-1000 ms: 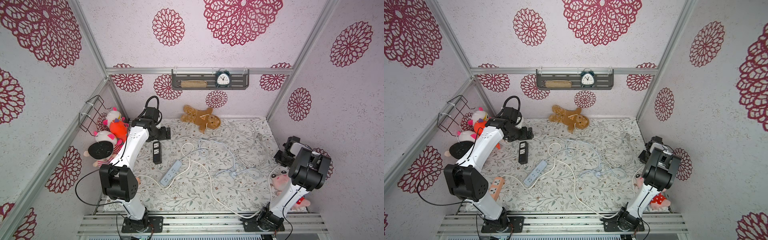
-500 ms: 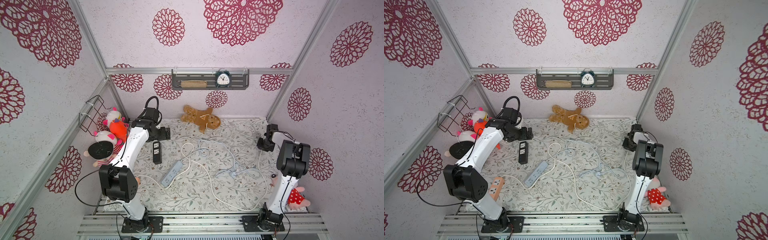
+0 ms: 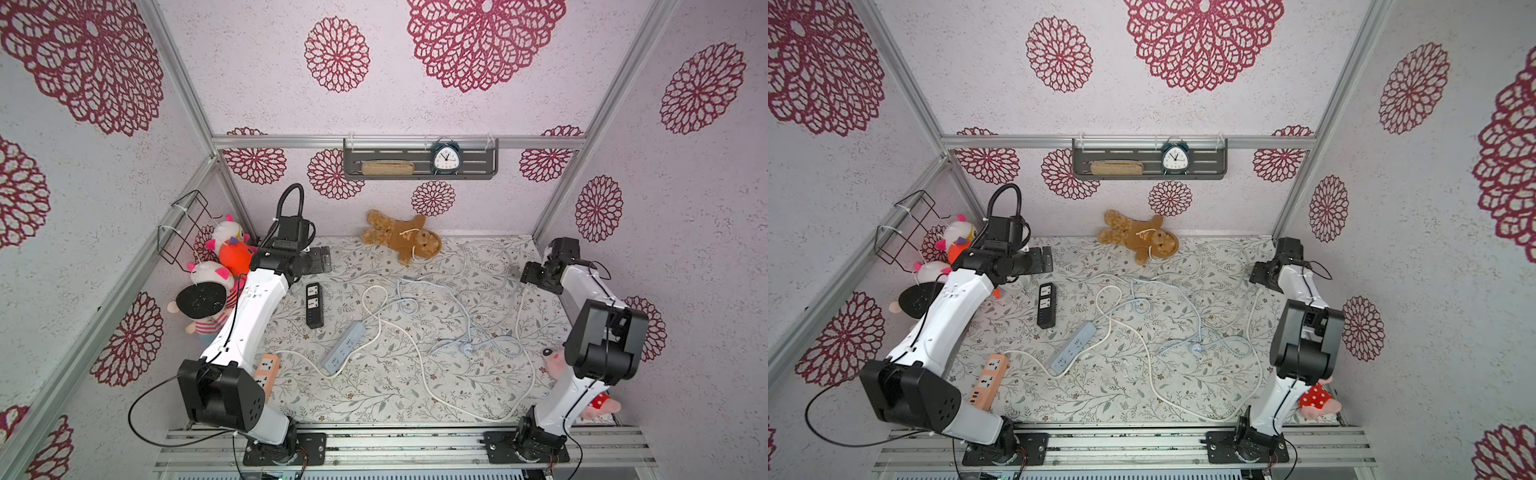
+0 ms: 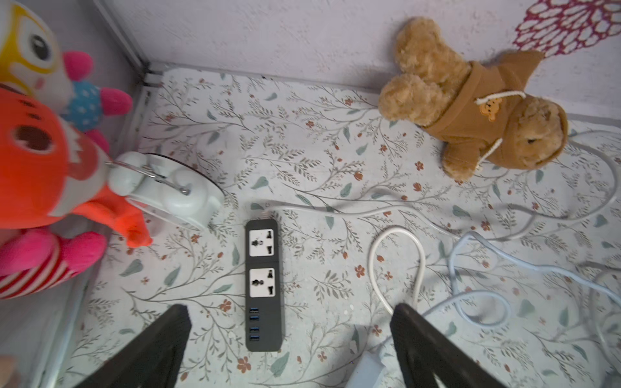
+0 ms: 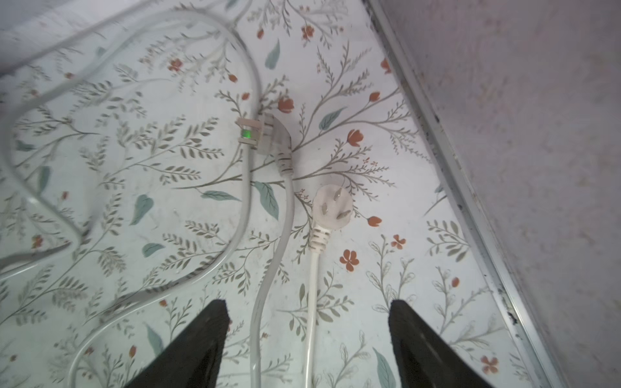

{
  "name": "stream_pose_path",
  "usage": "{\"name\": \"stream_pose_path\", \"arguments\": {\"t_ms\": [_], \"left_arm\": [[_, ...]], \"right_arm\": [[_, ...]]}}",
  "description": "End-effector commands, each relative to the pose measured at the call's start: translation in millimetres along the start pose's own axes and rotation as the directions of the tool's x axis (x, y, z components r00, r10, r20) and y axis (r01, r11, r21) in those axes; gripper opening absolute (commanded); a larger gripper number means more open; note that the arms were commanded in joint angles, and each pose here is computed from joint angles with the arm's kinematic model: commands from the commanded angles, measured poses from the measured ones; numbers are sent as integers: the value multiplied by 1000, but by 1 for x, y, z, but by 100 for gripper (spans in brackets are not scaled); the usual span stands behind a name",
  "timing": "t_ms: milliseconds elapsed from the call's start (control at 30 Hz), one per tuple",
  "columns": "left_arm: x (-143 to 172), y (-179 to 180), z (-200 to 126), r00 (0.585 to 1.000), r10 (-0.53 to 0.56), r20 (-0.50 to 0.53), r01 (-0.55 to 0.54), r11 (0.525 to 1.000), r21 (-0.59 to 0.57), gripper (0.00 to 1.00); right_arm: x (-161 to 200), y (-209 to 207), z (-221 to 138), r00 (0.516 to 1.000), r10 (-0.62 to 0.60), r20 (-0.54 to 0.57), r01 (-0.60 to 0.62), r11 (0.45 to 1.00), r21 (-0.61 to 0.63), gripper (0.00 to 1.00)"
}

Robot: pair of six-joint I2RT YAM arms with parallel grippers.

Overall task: Unwrap the cord wrapped around the power strip
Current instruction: Adjust the power cord at the center of the board, then reset both arms

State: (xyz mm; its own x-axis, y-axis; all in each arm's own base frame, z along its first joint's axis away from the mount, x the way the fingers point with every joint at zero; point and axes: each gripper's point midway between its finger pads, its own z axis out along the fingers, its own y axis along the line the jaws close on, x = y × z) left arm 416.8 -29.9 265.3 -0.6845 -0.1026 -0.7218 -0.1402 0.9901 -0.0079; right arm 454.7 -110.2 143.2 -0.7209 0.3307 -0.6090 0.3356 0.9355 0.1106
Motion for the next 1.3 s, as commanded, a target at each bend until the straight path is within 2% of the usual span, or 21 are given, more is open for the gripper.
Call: {"name": "stream_pose_path", "arguments": {"t_ms": [0, 100, 167, 333, 400, 533, 633, 733, 900, 1133, 1200, 1267], "left_arm": [[-10, 38, -10, 991, 3, 137, 21, 985, -169, 97], [2, 67, -12, 977, 6, 213, 59, 954, -295, 97], [17, 83, -6, 968, -1, 253, 94, 930, -356, 97], [51, 109, 23, 939, -23, 343, 167, 901, -399, 97], [63, 111, 36, 935, 2, 354, 152, 901, -406, 97], [76, 108, 51, 919, 41, 392, 126, 912, -391, 97], [82, 106, 58, 907, 36, 419, 128, 925, -357, 97], [89, 110, 62, 896, 28, 443, 141, 928, -346, 97], [97, 118, 65, 870, 12, 492, 169, 932, -322, 97], [98, 119, 83, 870, 6, 492, 154, 947, -283, 97], [95, 118, 88, 859, 9, 512, 154, 950, -274, 97], [99, 121, 87, 870, -21, 492, 173, 948, -266, 97]], "right_arm": [[-26, 9, -31, 973, -11, 231, 24, 998, -53, 99], [-20, 7, -51, 915, -37, 403, 60, 997, -43, 99], [-6, 3, -59, 881, -52, 470, 72, 997, -24, 99], [50, 2, -43, 894, -41, 445, 67, 997, -43, 99], [68, 4, -37, 898, -45, 437, 73, 996, -49, 99], [90, 1, -31, 876, -80, 475, 96, 995, -8, 99], [95, -3, -30, 860, -90, 502, 94, 995, 17, 99], [86, 1, -36, 822, -86, 563, 99, 995, 8, 99], [85, 9, -27, 838, -114, 533, 137, 991, -3, 99], [92, 38, -28, 810, -246, 532, 264, 964, 44, 99], [92, 45, -24, 811, -279, 514, 293, 955, 55, 99], [93, 51, -24, 819, -254, 515, 281, 959, 28, 99]]}}
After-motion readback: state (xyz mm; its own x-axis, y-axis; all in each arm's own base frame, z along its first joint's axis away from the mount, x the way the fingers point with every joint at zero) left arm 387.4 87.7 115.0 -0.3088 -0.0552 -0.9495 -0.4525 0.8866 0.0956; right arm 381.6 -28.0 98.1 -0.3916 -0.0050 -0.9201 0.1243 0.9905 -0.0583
